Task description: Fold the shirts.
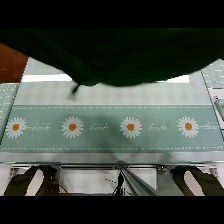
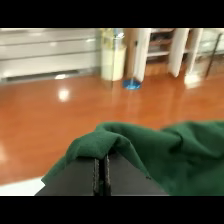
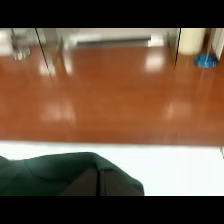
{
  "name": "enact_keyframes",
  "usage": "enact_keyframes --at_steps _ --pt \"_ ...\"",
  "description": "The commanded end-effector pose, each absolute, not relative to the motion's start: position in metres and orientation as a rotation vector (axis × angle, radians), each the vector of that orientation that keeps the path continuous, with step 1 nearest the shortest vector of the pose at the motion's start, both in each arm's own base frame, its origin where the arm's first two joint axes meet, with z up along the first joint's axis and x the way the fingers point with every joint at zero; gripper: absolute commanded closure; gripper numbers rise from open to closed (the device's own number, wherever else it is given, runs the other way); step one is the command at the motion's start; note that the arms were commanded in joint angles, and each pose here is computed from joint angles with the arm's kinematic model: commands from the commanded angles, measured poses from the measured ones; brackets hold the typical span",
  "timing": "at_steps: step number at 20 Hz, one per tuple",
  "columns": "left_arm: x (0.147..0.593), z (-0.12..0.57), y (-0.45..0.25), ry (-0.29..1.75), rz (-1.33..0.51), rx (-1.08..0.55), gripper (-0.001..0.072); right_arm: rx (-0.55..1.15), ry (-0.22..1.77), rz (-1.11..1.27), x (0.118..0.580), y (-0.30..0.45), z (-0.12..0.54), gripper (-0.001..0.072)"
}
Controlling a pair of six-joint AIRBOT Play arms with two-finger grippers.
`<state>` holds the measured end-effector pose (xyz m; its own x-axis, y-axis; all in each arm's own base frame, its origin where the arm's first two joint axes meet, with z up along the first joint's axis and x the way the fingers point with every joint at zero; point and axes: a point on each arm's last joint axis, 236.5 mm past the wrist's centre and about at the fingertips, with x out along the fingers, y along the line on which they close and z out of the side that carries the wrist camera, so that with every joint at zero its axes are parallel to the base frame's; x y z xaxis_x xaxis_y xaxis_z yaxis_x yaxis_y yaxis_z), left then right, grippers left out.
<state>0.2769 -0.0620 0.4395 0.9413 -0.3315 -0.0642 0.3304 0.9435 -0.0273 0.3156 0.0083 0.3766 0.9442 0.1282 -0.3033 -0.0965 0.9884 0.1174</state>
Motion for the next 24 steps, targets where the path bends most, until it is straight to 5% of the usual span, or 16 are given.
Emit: enact_keyframes --at_steps 1,5,11,20,24 --pt "0.249 0.425 -0.064 0.148 -0.311 0.021 0.0684 0.087 0.563 0.135 0.284 0.015 0.330 0.0689" --pt "0.228 0.431 -0.069 0.122 -0.305 0.052 0.0684 0.047 0.685 0.122 0.267 0.010 0.306 0.0689" --pt "0.250 0.388 -0.061 0.244 -0.299 -0.068 0.0683 0.107 0.448 0.060 0.325 -0.008 0.347 0.0691" --pt "0.280 0.168 -0.077 0.727 -0.386 -0.427 0.0683 0.360 1.120 0.232 0.444 0.011 0.103 0.0690" --pt "0.277 0.110 -0.077 0.823 -0.354 -0.512 0.0683 0.318 1.259 0.318 0.466 0.059 0.021 0.0689"
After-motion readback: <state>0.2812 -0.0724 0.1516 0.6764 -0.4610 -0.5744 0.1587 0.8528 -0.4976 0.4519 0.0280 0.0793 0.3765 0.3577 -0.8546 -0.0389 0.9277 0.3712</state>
